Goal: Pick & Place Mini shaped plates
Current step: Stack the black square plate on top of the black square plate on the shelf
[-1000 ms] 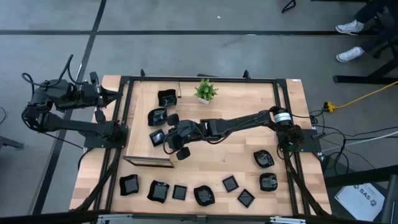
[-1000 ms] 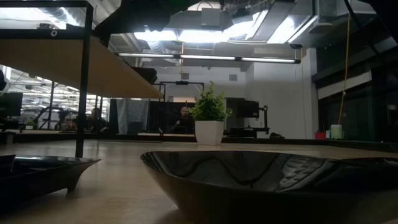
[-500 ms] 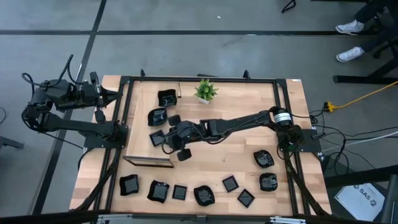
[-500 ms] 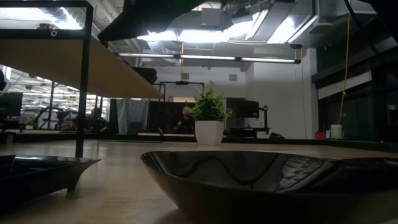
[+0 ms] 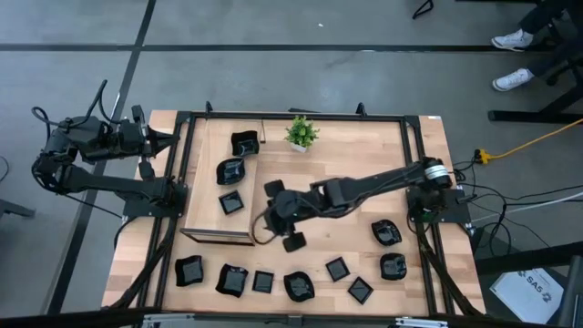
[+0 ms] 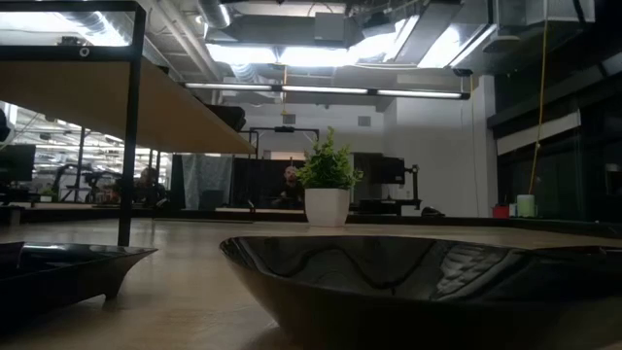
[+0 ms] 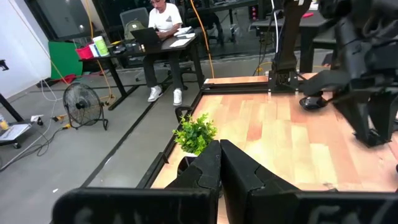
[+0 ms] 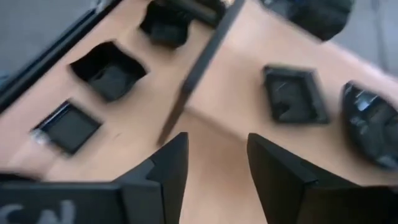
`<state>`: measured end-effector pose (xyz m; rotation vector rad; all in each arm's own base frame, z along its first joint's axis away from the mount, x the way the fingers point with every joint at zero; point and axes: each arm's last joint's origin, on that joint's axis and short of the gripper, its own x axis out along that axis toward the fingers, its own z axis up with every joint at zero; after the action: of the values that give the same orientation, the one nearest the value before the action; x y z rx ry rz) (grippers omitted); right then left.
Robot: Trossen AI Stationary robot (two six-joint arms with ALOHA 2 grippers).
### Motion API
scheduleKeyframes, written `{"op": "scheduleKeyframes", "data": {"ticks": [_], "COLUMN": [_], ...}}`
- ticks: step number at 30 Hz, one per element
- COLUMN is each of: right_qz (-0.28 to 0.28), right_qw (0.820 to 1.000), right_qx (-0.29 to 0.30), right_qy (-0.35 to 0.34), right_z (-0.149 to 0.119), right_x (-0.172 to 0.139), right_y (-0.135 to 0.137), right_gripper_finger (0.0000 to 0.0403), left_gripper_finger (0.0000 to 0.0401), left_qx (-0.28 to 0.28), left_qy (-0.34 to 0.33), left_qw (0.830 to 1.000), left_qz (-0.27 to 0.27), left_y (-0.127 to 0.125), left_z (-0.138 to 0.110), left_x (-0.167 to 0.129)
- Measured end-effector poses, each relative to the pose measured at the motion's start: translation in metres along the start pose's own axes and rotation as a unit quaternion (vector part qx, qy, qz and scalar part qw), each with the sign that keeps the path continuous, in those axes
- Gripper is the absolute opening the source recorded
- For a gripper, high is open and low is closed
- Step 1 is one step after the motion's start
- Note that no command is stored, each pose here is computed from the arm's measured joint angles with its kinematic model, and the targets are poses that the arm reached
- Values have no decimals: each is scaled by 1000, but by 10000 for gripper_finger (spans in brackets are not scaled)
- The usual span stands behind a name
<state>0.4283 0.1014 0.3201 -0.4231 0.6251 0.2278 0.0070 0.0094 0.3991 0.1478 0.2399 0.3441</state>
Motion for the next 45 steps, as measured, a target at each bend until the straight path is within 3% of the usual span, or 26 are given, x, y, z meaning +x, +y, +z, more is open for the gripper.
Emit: {"op": "scheduleKeyframes", "data": {"ticks": [5,14,33,45], "right_qz": [26,45,27,25], "right_qw": [998,993,980,972], "right_qx": [28,66,199,231], "right_qy": [41,87,4,-41], "right_z": [-3,-32,-118,-124], "right_x": [-17,-14,-18,-13], "right_y": [15,39,63,65], "right_gripper_finger": [156,149,124,124], "left_gripper_finger": [4,4,4,4], "left_qx": [0,0,0,0], "left_qy": [0,0,0,0], "left_qw": [1000,1000,1000,1000], "left_qz": [0,0,0,0], "left_y": [0,0,0,0], "left_z": [0,0,0,0], "left_x": [0,0,0,0]}}
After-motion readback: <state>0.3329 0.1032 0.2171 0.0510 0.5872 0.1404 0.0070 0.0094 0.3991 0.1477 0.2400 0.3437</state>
